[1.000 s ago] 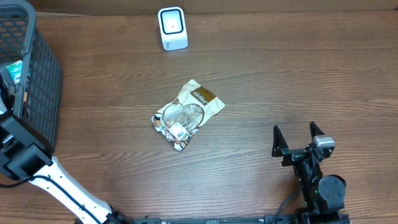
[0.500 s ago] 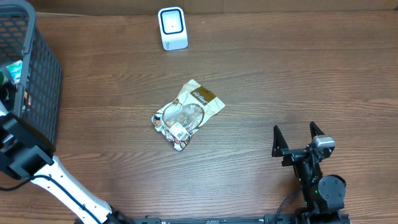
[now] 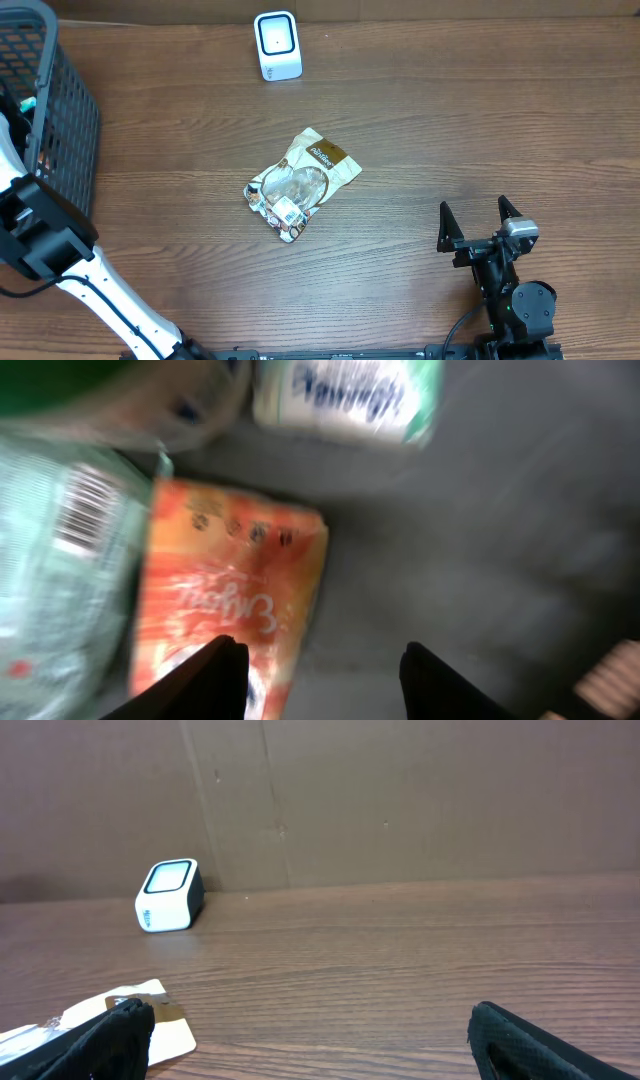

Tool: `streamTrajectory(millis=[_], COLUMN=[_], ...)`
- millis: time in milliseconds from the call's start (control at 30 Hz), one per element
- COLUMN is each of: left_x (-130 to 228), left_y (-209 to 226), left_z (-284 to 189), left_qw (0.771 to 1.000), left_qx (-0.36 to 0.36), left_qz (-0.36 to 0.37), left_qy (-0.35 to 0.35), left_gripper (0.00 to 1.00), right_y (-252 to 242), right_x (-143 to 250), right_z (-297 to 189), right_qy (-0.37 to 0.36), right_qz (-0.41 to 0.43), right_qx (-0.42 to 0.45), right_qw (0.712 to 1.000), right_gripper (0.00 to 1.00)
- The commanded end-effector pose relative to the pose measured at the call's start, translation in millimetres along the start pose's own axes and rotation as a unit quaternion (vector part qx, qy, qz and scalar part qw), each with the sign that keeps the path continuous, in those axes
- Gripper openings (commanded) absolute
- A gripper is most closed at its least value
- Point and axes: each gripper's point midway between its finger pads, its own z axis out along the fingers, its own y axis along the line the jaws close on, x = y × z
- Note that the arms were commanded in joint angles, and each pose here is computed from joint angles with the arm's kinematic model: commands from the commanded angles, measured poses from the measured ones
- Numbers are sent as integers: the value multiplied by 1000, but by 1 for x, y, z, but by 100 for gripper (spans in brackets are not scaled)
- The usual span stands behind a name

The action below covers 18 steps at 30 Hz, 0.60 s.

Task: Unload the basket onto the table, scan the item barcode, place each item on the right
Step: 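Reach the left gripper into the basket and grasp the orange packet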

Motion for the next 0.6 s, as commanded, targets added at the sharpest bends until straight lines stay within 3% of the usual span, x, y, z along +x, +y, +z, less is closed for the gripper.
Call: streamTrajectory(millis=[0, 367, 567], left_x=[15, 20, 13], left_y=[3, 21, 27], left_z=[26, 38, 14], left_qw=[1000, 998, 997], left_qx=[-5, -55, -75], left_qz=[-5, -11, -28], left_qy=[21, 23, 20], left_gripper=[53, 54, 57], right_y=[1, 1, 1], right_x=[3, 3, 3], right_z=[0, 0, 0], right_qy=[0, 0, 0], right_qz=[2, 2, 2], right_qx=[-4, -4, -4], right_qw=[1000, 1000, 1000], right_gripper=[100, 100, 100])
